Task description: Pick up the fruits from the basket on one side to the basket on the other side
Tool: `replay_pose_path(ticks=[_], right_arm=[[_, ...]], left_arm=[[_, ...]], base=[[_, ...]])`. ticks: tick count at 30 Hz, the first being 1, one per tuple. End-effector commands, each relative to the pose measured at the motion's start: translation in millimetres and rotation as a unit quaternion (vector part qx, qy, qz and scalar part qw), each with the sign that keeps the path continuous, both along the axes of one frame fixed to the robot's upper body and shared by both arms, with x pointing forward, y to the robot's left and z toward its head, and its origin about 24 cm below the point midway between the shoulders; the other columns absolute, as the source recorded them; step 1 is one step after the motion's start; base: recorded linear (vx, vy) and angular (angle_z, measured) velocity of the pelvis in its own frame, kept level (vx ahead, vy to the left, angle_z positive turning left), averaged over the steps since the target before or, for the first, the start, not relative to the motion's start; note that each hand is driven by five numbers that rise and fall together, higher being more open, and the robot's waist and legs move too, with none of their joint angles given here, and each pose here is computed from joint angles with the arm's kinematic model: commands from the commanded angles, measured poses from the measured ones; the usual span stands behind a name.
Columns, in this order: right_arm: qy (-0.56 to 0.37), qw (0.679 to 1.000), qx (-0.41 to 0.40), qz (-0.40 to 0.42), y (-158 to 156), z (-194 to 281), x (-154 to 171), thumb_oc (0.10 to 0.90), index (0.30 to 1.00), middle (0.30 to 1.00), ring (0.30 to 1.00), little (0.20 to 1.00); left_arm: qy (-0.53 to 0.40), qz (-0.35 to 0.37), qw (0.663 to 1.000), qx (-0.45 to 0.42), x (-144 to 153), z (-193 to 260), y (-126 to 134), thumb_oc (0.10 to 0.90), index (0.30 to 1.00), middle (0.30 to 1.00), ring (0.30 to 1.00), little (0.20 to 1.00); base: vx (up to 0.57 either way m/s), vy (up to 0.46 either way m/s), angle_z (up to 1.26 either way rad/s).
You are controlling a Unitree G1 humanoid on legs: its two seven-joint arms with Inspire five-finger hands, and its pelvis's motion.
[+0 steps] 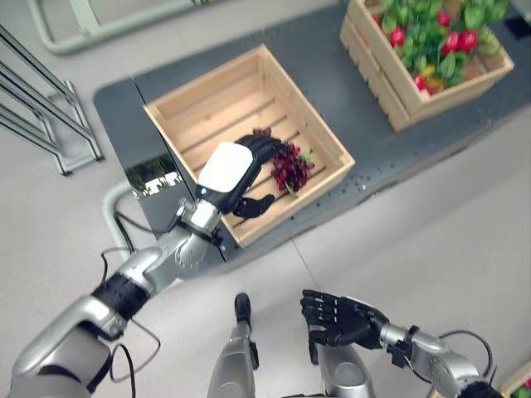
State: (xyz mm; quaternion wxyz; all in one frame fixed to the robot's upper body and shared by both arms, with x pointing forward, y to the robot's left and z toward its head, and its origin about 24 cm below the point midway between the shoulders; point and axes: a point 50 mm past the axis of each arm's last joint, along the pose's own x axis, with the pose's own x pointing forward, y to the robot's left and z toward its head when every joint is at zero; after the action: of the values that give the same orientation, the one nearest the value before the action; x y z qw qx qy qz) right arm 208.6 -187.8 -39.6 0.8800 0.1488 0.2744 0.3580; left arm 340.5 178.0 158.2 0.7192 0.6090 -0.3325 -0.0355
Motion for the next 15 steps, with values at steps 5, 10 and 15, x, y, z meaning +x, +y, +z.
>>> replay_pose_path(ticks=[5, 10, 15], right_arm=[[-0.030, 0.998, 0.049, 0.010, -0.2, 5.4, -5.9, 0.800, 0.900, 0.900, 0.900, 0.900], [-0.049, 0.997, 0.061, 0.008, 7.4, 10.9, 5.3, 0.800, 0.900, 0.900, 0.900, 0.900], [-0.060, 0.996, 0.069, 0.001, 11.1, 16.1, 10.7, 0.800, 0.900, 0.900, 0.900, 0.900]], left_arm=[[-0.215, 0.029, 0.976, -0.033, 12.4, 68.2, -0.6, 0.800, 0.900, 0.900, 0.900, 0.900], [-0.282, 0.043, 0.958, -0.021, 17.5, 90.1, -3.9, 0.800, 0.900, 0.900, 0.900, 0.900], [-0.309, 0.054, 0.949, 0.032, 21.4, 104.7, -11.1, 0.800, 0.900, 0.900, 0.900, 0.900]], base=[[-0.04, 0.002, 0.02], [-0.01, 0.007, 0.00], [-0.01, 0.038, -0.02]])
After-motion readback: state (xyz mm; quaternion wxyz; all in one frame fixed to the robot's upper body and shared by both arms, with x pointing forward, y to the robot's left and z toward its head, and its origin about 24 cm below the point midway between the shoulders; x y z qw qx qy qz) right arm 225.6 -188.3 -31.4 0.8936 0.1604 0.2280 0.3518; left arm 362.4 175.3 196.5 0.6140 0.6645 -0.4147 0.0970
